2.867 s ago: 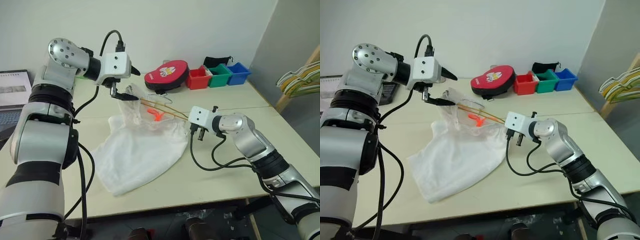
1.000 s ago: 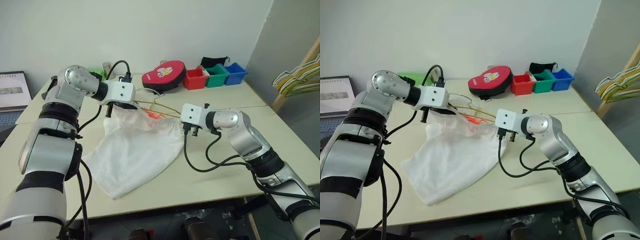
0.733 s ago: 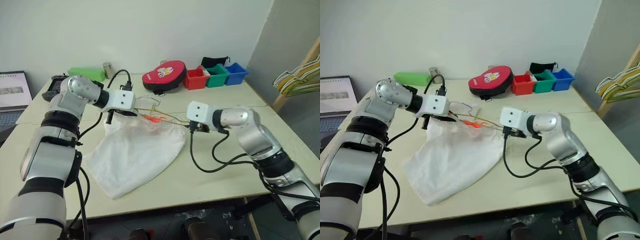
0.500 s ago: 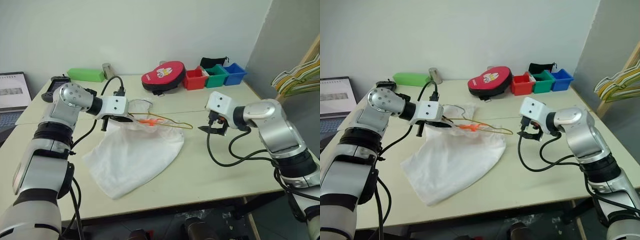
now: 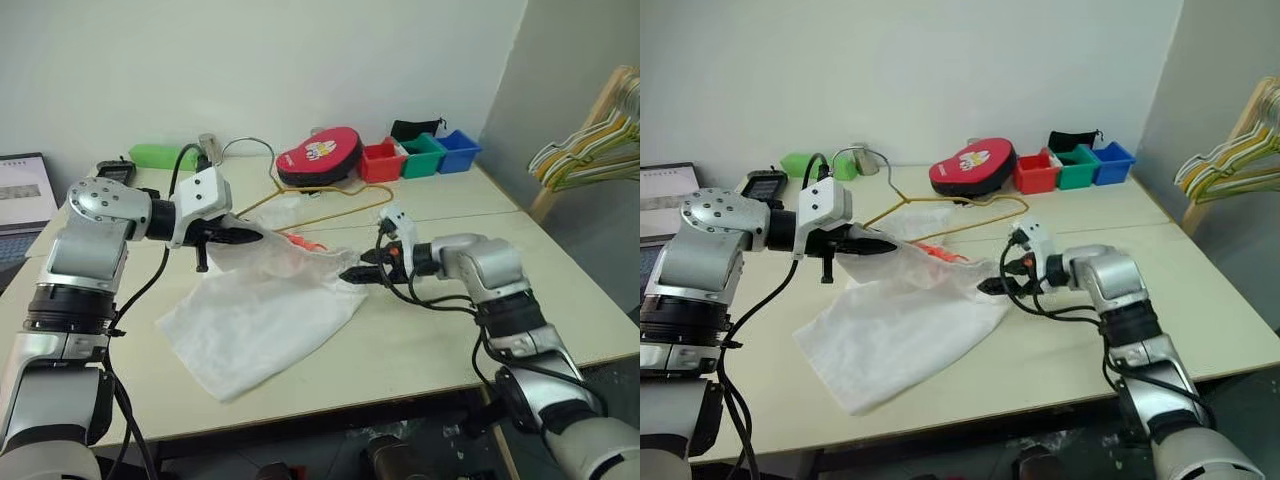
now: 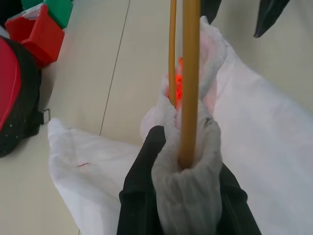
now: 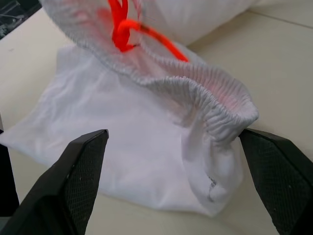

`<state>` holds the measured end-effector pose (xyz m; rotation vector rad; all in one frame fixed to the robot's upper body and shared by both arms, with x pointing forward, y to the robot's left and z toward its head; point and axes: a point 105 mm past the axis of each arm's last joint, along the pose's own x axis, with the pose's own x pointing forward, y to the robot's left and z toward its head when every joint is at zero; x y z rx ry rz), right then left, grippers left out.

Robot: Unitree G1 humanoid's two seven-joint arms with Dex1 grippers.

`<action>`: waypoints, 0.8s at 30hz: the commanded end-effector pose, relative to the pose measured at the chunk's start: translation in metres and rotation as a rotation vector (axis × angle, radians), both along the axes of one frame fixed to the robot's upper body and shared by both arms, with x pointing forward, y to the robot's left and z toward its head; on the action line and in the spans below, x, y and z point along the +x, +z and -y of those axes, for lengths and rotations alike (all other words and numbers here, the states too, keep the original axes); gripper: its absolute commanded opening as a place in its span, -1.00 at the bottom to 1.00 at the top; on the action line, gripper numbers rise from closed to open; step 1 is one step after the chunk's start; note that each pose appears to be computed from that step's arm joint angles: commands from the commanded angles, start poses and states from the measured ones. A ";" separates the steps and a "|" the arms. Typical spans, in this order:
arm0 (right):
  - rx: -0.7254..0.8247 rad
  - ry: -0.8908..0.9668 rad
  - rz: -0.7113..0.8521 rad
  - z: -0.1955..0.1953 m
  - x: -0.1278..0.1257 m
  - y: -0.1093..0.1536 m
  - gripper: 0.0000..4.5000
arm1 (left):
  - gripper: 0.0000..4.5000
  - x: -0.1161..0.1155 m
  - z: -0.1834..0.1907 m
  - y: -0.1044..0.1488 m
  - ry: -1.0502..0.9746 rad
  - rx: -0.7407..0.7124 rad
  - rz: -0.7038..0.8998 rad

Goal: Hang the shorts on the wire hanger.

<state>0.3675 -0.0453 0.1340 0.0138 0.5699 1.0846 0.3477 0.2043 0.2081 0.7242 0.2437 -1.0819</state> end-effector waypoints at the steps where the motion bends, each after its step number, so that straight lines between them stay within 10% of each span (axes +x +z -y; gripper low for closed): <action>1: 0.022 -0.018 0.033 -0.004 0.011 0.009 0.99 | -0.98 -0.005 -0.004 0.019 0.019 -0.019 0.072; 16: 0.060 -0.026 0.006 -0.008 0.019 0.005 0.99 | -0.98 -0.004 -0.003 0.019 0.029 -0.024 0.085; 24: 0.081 -0.025 -0.008 0.000 0.014 0.012 0.09 | -0.98 -0.002 -0.005 0.016 0.032 -0.013 0.089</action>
